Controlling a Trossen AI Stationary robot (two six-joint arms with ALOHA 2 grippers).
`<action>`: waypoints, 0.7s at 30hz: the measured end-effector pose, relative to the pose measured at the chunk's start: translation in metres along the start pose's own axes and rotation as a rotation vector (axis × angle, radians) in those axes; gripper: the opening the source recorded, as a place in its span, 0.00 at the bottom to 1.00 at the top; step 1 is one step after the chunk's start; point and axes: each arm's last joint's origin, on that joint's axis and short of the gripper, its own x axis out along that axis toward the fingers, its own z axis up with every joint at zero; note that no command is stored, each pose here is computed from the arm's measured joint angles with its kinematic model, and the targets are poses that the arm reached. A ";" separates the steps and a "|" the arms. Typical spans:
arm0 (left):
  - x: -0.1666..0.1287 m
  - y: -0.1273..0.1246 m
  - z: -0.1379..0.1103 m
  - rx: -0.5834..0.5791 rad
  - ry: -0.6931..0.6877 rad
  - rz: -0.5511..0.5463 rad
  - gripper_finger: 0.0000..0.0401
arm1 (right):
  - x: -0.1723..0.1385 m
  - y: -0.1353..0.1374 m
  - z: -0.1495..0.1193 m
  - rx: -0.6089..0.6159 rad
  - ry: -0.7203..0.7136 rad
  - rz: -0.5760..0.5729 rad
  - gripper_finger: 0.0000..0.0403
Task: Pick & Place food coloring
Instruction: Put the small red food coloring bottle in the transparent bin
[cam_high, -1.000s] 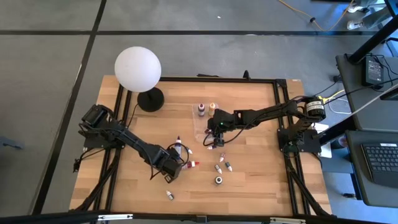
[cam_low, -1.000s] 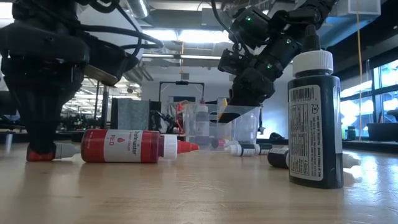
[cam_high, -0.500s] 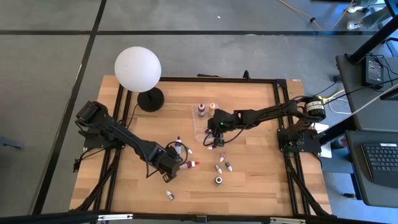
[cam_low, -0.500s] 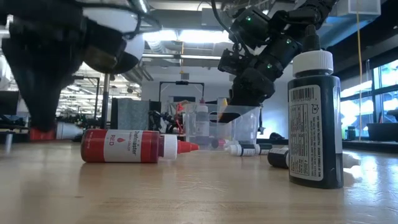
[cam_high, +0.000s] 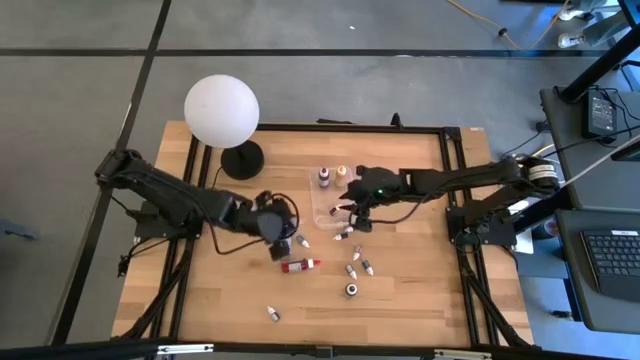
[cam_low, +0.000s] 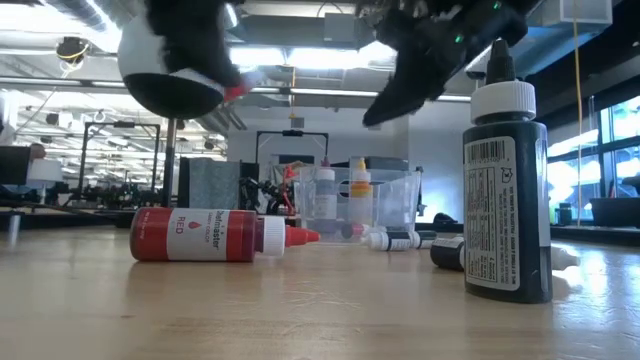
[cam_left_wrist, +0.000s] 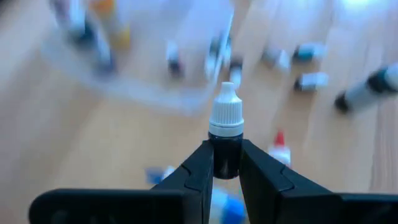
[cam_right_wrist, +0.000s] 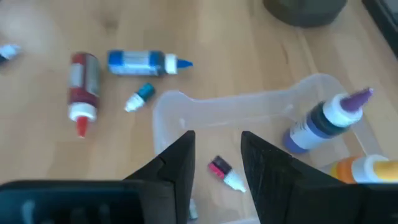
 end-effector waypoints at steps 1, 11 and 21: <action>0.002 0.002 0.006 0.042 -0.031 -0.010 0.15 | -0.003 0.002 0.000 0.009 0.003 0.006 0.33; 0.069 0.029 0.043 0.260 -0.150 -0.161 0.15 | -0.013 0.026 -0.023 0.121 0.223 -0.138 0.33; 0.136 0.057 0.034 0.237 -0.039 -0.198 0.15 | -0.020 0.062 -0.036 0.163 0.267 -0.175 0.33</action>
